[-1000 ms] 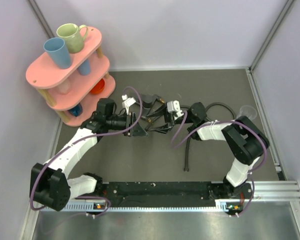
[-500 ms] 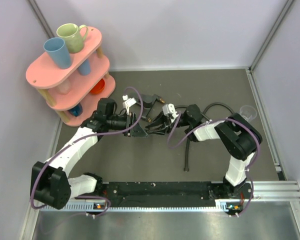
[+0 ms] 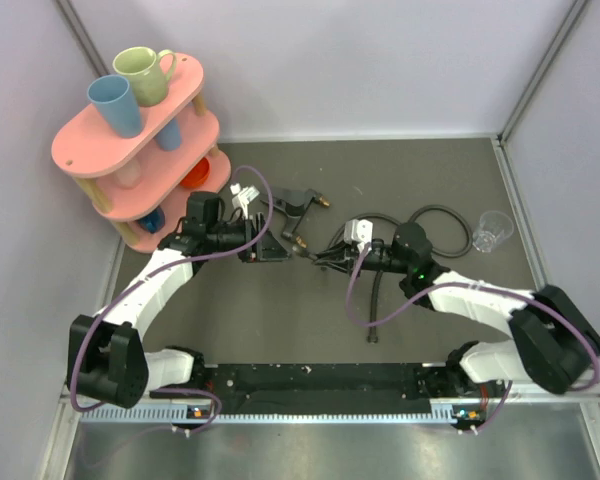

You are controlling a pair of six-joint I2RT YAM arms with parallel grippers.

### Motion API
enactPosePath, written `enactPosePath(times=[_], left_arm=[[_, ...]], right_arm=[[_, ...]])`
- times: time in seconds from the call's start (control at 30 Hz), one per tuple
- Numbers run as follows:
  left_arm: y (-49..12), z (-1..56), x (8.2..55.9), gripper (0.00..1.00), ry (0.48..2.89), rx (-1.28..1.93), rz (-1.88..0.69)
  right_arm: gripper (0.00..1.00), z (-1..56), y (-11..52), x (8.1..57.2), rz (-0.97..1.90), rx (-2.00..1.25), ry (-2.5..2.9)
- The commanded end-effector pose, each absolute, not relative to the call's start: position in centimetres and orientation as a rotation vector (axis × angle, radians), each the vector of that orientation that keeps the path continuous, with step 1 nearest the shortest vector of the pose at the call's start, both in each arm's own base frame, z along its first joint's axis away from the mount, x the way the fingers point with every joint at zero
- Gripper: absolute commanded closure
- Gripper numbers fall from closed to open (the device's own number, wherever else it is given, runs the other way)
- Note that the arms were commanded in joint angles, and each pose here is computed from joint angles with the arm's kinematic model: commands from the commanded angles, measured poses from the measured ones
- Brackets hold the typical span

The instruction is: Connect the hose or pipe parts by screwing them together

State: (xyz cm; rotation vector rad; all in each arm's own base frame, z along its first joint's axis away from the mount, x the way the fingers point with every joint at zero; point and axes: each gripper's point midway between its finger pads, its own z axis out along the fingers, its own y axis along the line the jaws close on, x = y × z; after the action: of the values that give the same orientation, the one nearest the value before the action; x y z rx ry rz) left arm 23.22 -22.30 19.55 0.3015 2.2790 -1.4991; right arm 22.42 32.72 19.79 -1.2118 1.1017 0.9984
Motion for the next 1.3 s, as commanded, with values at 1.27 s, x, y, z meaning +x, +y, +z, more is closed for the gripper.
enactPosePath(times=[1.27], left_arm=[[-28.1, 18.8, 23.4, 0.25, 2.116, 0.527, -1.56]], right_arm=[[1.0, 19.4, 30.3, 19.8, 0.873, -1.236, 1.577]])
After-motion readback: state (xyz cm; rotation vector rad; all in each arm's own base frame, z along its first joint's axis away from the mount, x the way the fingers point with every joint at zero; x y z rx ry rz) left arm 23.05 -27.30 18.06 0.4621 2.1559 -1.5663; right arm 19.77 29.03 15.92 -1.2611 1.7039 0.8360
